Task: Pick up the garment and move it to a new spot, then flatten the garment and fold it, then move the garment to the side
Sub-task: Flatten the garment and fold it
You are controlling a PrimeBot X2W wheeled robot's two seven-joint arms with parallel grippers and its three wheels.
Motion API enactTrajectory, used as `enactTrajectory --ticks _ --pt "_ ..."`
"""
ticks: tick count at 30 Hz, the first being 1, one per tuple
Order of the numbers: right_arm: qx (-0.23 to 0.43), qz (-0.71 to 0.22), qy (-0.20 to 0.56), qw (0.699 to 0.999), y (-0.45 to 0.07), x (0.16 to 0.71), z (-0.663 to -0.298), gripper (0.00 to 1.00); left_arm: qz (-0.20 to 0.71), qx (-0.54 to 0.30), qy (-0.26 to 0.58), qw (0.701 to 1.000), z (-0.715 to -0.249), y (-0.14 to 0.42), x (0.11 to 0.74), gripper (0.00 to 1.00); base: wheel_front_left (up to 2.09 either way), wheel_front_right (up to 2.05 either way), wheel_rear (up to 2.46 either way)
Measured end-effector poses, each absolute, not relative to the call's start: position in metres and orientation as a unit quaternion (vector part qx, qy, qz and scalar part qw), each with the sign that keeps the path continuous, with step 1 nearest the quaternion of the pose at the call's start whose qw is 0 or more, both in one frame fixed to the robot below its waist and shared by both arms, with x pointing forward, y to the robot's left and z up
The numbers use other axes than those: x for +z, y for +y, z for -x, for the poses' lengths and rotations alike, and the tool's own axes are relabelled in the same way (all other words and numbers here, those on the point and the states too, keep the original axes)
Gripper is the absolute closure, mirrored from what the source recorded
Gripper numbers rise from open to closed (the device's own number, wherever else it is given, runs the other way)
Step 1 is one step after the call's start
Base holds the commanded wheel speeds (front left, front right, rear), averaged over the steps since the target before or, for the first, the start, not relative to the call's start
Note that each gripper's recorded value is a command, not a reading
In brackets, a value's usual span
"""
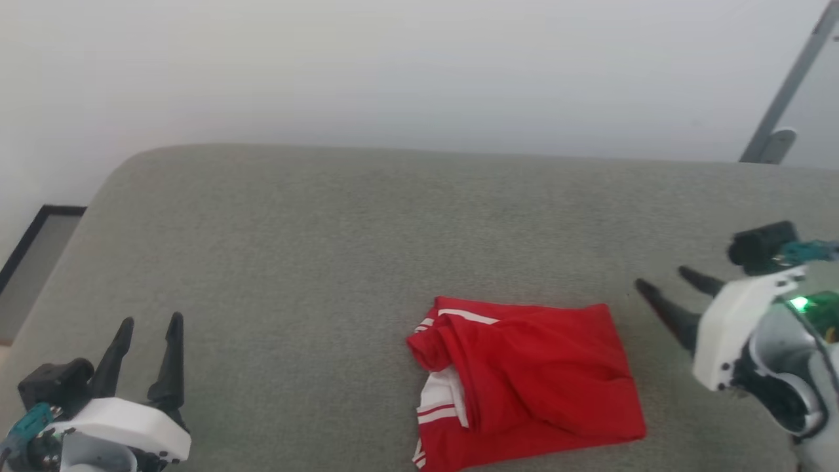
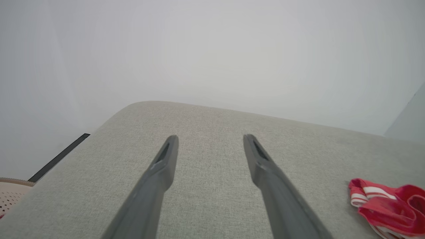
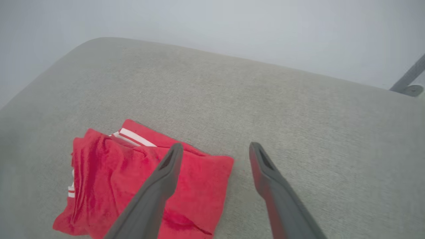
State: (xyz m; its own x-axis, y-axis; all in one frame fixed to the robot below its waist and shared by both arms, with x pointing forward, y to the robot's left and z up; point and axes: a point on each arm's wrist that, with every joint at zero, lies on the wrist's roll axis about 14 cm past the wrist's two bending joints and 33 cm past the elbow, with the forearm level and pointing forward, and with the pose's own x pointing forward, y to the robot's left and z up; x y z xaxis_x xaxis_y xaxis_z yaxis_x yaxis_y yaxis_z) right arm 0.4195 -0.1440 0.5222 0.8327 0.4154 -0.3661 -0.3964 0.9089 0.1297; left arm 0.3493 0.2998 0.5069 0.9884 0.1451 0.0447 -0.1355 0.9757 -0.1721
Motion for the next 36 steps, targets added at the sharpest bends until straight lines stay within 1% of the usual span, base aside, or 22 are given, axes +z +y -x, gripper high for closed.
enactTrajectory --ticks 5,6,9,13,20,29,36 --pt "0.154 -0.025 0.134 0.979 -0.186 0.535 -0.416 0.00 0.081 0.055 -0.028 0.995 -0.355 0.291 0.508 0.00 0.00 0.00 0.00" --pt "0.154 -0.025 0.134 0.979 -0.186 0.535 -0.416 0.00 0.081 0.055 -0.028 0.995 -0.355 0.291 0.508 0.00 0.00 0.00 0.00" --pt "0.124 -0.022 0.100 0.987 -0.206 0.536 -0.410 0.00 0.080 0.048 -0.031 0.995 -0.358 0.287 0.510 0.00 0.00 0.00 0.00" --pt "0.096 -0.021 0.062 0.993 -0.224 0.536 -0.401 0.00 0.081 0.041 -0.029 0.995 -0.359 0.281 0.508 0.00 0.00 0.00 0.00" --pt "0.061 0.017 -0.009 0.998 -0.248 0.541 -0.388 0.00 0.077 0.037 -0.031 0.996 -0.356 0.278 0.509 0.00 0.00 0.00 0.00" --pt "0.037 0.013 -0.036 0.999 -0.255 0.535 -0.377 0.00 0.070 0.047 -0.031 0.996 -0.346 0.284 0.507 0.00 0.00 0.00 0.00" --pt "0.035 0.013 -0.036 0.999 -0.253 0.530 -0.373 0.00 0.067 0.055 -0.030 0.996 -0.343 0.289 0.506 0.00 0.00 0.00 0.00"
